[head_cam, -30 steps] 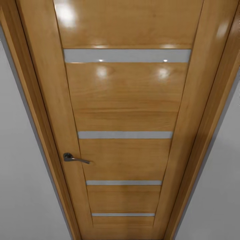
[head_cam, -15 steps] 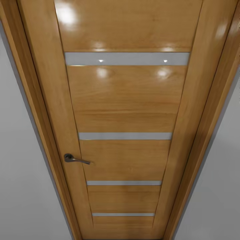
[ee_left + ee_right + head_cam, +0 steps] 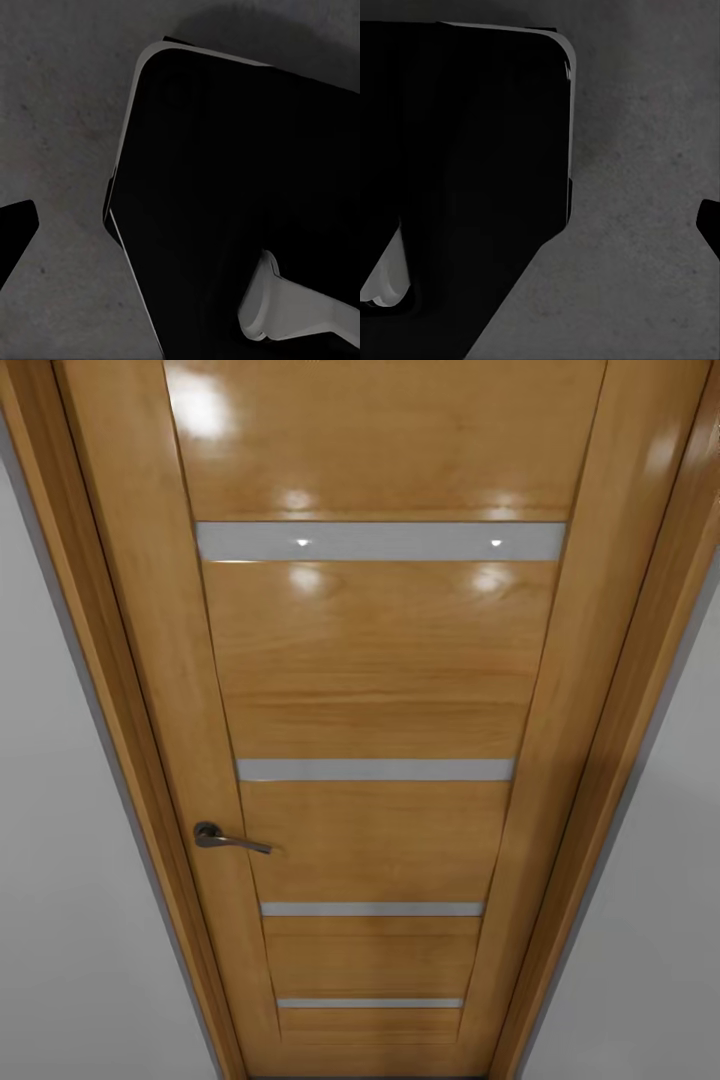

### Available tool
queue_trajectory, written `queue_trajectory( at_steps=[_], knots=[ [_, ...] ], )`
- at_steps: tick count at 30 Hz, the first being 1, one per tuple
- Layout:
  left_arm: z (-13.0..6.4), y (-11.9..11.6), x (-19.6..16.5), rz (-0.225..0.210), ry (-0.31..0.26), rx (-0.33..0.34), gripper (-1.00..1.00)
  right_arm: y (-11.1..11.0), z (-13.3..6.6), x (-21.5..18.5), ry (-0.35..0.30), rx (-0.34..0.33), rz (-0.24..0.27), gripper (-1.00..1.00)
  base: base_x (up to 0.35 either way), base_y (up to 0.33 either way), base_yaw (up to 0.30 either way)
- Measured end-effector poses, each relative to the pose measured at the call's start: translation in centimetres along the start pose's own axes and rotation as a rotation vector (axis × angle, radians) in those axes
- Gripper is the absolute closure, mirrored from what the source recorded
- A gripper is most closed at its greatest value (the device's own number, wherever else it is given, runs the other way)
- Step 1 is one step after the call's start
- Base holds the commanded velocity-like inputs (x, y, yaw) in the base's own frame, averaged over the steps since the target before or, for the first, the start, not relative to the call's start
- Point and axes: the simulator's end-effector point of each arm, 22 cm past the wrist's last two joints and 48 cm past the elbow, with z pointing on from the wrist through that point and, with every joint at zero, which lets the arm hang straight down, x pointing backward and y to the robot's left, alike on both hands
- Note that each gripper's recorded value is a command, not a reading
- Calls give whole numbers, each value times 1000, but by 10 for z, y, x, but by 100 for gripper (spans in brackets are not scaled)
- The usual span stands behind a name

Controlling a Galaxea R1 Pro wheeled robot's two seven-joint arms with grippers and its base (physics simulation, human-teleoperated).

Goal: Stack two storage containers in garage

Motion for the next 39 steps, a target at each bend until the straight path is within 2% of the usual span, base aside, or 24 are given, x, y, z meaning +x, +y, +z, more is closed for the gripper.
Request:
queue_trajectory(
  at_steps=[39],
  knots=[
    [0, 1, -2, 0, -6, -2, -100, 5, 0, -2, -8, -8, -7, -100, 0, 0, 0]
  ],
)
